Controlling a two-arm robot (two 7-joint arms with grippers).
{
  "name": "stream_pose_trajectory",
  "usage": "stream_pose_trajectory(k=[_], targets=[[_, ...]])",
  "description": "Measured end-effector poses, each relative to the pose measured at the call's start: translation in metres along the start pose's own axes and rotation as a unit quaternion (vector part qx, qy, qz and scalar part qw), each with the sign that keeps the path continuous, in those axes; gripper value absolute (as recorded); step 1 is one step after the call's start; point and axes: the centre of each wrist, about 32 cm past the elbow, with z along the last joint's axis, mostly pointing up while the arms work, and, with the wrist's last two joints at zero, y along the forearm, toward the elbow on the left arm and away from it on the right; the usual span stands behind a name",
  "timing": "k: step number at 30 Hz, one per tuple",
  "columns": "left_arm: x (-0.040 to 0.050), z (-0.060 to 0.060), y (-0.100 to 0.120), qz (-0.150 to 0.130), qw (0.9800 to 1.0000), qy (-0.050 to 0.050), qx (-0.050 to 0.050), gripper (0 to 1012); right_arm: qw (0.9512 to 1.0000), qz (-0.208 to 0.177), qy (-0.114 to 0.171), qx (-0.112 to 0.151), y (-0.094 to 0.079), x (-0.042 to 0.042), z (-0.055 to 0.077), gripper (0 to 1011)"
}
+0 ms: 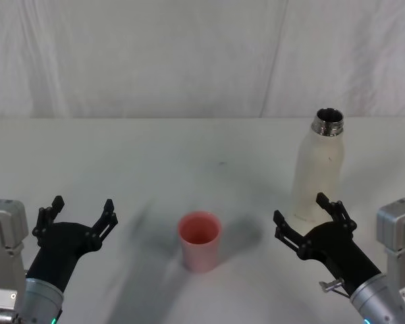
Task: Grasp the thermos with one hand and pour water into the cup lid.
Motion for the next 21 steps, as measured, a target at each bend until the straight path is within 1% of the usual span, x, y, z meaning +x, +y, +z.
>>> stream_pose_trajectory(k=[4, 6, 7, 10, 16, 21], targets=[[0.0000, 0.0000, 0.0000, 0.000, 1.0000, 0.000, 0.000, 1001, 0.9998, 0.001, -0.019, 0.005, 0.0031, -0.0034, -0.0011, 1001], [0.0000, 0.0000, 0.0000, 0.000, 1.0000, 0.000, 0.000, 1001, 0.9993, -0.001, -0.038, 0.008, 0.0050, -0.0061, -0.0023, 1001], [0.0000, 0.0000, 0.0000, 0.000, 1.0000, 0.000, 0.000, 1001, 0.9993, -0.001, -0.038, 0.008, 0.0050, -0.0061, -0.0023, 1001], [0.0000, 0.0000, 0.0000, 0.000, 1.0000, 0.000, 0.000, 1001, 0.9986, -0.009, -0.052, 0.006, 0.0061, -0.0084, -0.0037, 1001], [0.0000, 0.0000, 0.0000, 0.000, 1.0000, 0.000, 0.000, 1001, 0.9980, -0.026, -0.058, 0.000, 0.0044, -0.0098, -0.0052, 1001], [0.0000, 0.0000, 0.0000, 0.000, 1.0000, 0.000, 0.000, 1001, 0.9977, -0.033, -0.059, -0.004, 0.0030, -0.0109, -0.0054, 1001]])
